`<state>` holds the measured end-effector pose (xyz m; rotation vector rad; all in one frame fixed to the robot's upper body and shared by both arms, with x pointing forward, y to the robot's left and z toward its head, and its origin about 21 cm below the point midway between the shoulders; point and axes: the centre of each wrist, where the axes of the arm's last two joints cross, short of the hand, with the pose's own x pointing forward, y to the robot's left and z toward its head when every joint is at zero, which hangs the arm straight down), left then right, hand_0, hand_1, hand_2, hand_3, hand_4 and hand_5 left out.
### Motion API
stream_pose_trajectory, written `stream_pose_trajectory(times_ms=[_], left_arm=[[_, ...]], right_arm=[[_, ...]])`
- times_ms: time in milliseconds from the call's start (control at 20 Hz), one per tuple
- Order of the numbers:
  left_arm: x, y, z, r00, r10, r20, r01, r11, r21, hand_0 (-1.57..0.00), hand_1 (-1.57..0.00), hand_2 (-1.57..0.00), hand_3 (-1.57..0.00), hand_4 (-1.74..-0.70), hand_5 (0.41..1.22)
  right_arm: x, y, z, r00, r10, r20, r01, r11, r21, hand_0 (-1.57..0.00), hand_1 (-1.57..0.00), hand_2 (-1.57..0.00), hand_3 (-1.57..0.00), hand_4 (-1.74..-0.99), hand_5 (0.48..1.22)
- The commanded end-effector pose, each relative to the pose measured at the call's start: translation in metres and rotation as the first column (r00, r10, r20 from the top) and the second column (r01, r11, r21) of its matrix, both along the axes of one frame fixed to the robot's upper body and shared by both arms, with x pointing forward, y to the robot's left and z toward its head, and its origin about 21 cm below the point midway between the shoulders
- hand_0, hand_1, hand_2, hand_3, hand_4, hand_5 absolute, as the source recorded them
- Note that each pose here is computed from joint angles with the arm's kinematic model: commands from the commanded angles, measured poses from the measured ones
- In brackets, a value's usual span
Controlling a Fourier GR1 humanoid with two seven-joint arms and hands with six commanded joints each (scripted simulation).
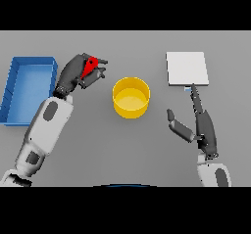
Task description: Pick up the red beaker and tilt it to pour out 1 green nut into yellow bowl. Pick up the yellow bowl and place it on the metallic measuring scale.
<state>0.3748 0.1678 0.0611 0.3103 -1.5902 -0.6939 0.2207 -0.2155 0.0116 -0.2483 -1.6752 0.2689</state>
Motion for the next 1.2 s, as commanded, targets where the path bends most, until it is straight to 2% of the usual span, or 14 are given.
stream_pose_trajectory(times_ms=[0,150,200,350,550,600,650,700,800,900,1000,1150], left_arm=[[0.001,-0.003,0.002,1.000,0.001,0.001,-0.001,0.999,0.042,-1.57,-1.57,-1.57,-1.56,-1.73,1.114],[0.005,-0.015,0.007,1.000,-0.017,0.016,0.012,0.965,0.263,-1.57,-1.57,-1.57,-1.57,-1.74,1.131],[0.007,-0.018,0.011,0.999,-0.032,0.030,0.020,0.941,0.337,-1.57,-1.57,-1.57,-1.57,-1.74,1.133],[0.009,-0.028,0.014,0.992,-0.108,0.069,0.052,0.832,0.553,-1.57,-1.57,-1.57,-1.57,-1.74,1.145],[0.013,-0.042,0.025,0.975,-0.202,0.095,0.074,0.695,0.715,-1.57,-1.57,-1.57,-1.57,-1.74,1.190],[0.014,-0.045,0.026,0.970,-0.222,0.095,0.078,0.662,0.745,-1.57,-1.57,-1.57,-1.57,-1.69,1.196],[0.015,-0.048,0.030,0.964,-0.253,0.087,0.092,0.618,0.781,-1.57,-1.57,-1.57,-1.57,-1.65,1.201],[0.016,-0.049,0.030,0.956,-0.281,0.081,0.102,0.580,0.808,-1.57,-1.57,-1.57,-1.57,-1.67,1.205],[0.020,-0.057,0.041,0.943,-0.330,0.051,0.118,0.472,0.873,-1.57,-1.57,-1.57,-1.39,-1.69,1.211],[0.023,-0.065,0.044,0.922,-0.386,0.024,0.136,0.382,0.914,-1.57,-1.57,-1.57,-1.28,-1.70,1.215],[0.021,-0.078,0.046,0.890,-0.455,-0.015,0.159,0.280,0.947,-1.57,-1.57,-1.57,-1.38,-1.71,1.217],[0.019,-0.086,0.039,0.859,-0.507,-0.074,0.163,0.134,0.977,-1.57,-1.57,-1.57,-1.47,-1.73,1.219]], right_arm=[[0.000,-0.001,-0.001,1.000,0.004,0.001,-0.004,1.000,-0.003,0.00,0.00,0.00,0.00,-1.254,0.680],[0.000,-0.001,-0.003,1.000,0.005,-0.020,-0.005,1.000,0.001,0.00,0.00,0.00,0.00,-1.252,0.685],[0.000,0.000,0.001,1.000,0.010,-0.004,-0.010,1.000,0.010,0.00,0.00,0.00,0.00,-1.254,0.687],[-0.003,0.000,0.000,1.000,0.017,0.001,-0.017,1.000,0.011,0.00,0.00,0.00,0.00,-1.262,0.694],[-0.004,0.005,-0.002,1.000,0.024,0.000,-0.024,1.000,0.011,0.00,0.00,0.00,0.00,-1.274,0.704],[-0.004,0.006,-0.001,1.000,0.021,0.005,-0.021,1.000,0.011,0.00,0.00,0.00,0.00,-1.282,0.705],[-0.004,0.004,0.000,1.000,0.013,0.005,-0.013,1.000,0.019,0.00,0.00,0.00,0.00,-1.284,0.705],[-0.002,0.002,0.000,1.000,0.006,0.009,-0.007,1.000,0.026,0.00,0.00,0.00,0.00,-1.283,0.702],[-0.003,0.003,-0.003,1.000,0.011,0.005,-0.011,0.999,0.052,0.00,0.00,0.00,0.00,-1.287,0.690],[-0.003,0.003,-0.003,1.000,0.000,0.009,-0.001,0.998,0.063,0.00,0.00,0.00,0.00,-1.292,0.678],[-0.001,0.004,-0.007,1.000,-0.009,-0.014,0.010,0.997,0.081,0.00,0.00,0.00,0.00,-1.295,0.664],[-0.004,0.001,-0.007,1.000,0.000,0.006,-0.001,0.995,0.100,0.00,0.00,0.00,0.00,-1.291,0.648]])
